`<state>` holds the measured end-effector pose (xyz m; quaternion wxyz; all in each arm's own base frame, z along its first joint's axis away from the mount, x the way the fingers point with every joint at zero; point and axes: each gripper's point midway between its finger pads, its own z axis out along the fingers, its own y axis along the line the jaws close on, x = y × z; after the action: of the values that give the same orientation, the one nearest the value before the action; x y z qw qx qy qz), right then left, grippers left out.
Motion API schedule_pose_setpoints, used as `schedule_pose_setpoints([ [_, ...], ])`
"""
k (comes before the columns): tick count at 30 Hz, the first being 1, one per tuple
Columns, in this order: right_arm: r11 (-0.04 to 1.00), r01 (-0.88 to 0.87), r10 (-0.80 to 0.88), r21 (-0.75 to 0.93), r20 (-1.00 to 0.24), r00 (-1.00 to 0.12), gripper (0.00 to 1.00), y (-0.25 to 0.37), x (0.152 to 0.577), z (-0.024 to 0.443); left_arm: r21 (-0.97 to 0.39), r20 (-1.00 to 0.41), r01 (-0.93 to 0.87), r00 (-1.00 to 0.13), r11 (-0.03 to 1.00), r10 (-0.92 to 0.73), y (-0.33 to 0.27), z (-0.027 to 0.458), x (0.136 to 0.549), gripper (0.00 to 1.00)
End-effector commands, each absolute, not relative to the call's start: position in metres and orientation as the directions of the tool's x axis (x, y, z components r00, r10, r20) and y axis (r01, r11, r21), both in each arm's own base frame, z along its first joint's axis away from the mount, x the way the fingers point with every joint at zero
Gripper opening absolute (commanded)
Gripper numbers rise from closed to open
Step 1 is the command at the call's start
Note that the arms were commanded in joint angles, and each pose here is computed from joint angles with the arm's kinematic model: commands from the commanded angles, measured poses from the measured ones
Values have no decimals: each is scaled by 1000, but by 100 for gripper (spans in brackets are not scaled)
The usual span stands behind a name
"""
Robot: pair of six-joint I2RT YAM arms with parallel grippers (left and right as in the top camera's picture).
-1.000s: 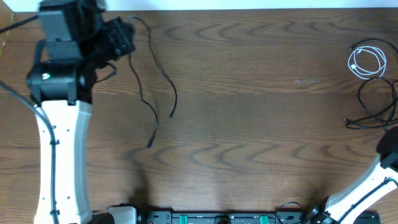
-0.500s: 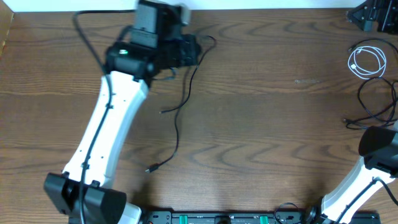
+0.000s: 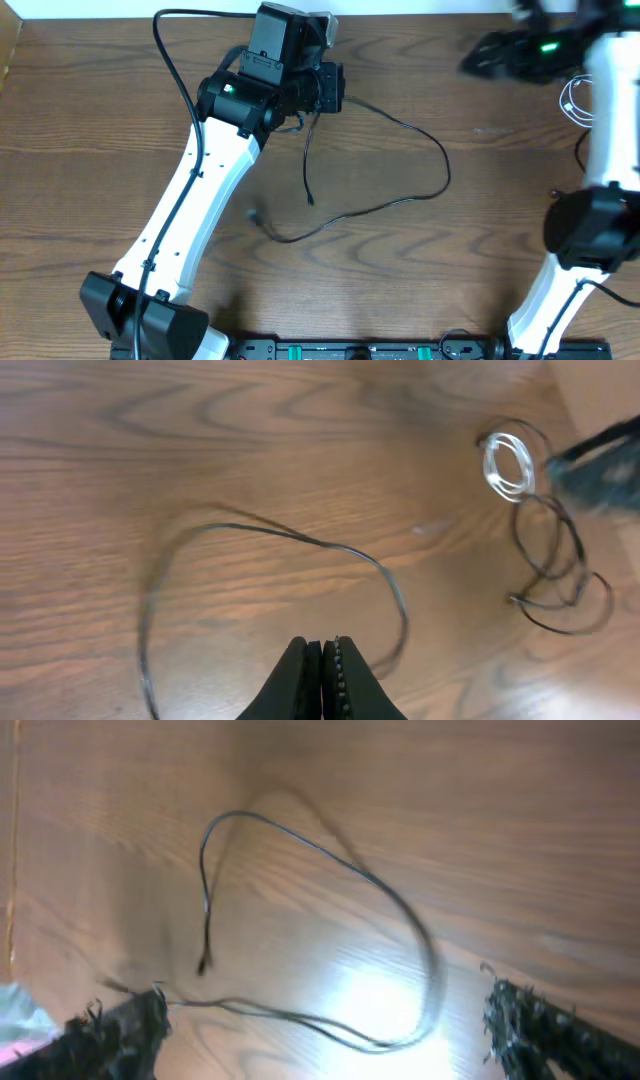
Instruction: Untangle cables
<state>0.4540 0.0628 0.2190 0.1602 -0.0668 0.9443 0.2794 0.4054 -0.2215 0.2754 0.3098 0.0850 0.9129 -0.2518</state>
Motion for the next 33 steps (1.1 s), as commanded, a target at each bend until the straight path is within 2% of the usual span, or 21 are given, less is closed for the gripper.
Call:
schedule_pose_setpoints([
  [1,882,-104,-1,460,-220,-976,99,72,447,179,-347,-639,256,-769,902,-28,-195,278,419,8],
  [8,978,14,28,207,-66,-997,99,52,421,126,-340,-626,163,-774,926,-93,-155,275,432,8],
  [11,986,27,27,163,-1,-1000,99,51,406,107,-339,-618,132,-778,932,-114,-142,273,434,8],
  [15,987,35,24,156,67,-997,90,54,389,82,-337,-606,106,-785,935,-129,-132,270,434,9],
  [18,987,29,18,156,73,-997,84,54,386,67,-336,-602,104,-788,936,-129,-131,269,433,9],
  [24,986,-44,-51,161,37,-998,61,62,387,44,-303,-601,73,-788,950,-131,-123,266,433,12],
  [26,984,-75,-80,161,21,-997,57,64,389,39,-293,-601,64,-788,954,-132,-121,265,433,13],
  [33,993,-104,-105,62,2,-995,54,49,385,7,-284,-603,57,-786,957,-132,-119,264,434,13],
])
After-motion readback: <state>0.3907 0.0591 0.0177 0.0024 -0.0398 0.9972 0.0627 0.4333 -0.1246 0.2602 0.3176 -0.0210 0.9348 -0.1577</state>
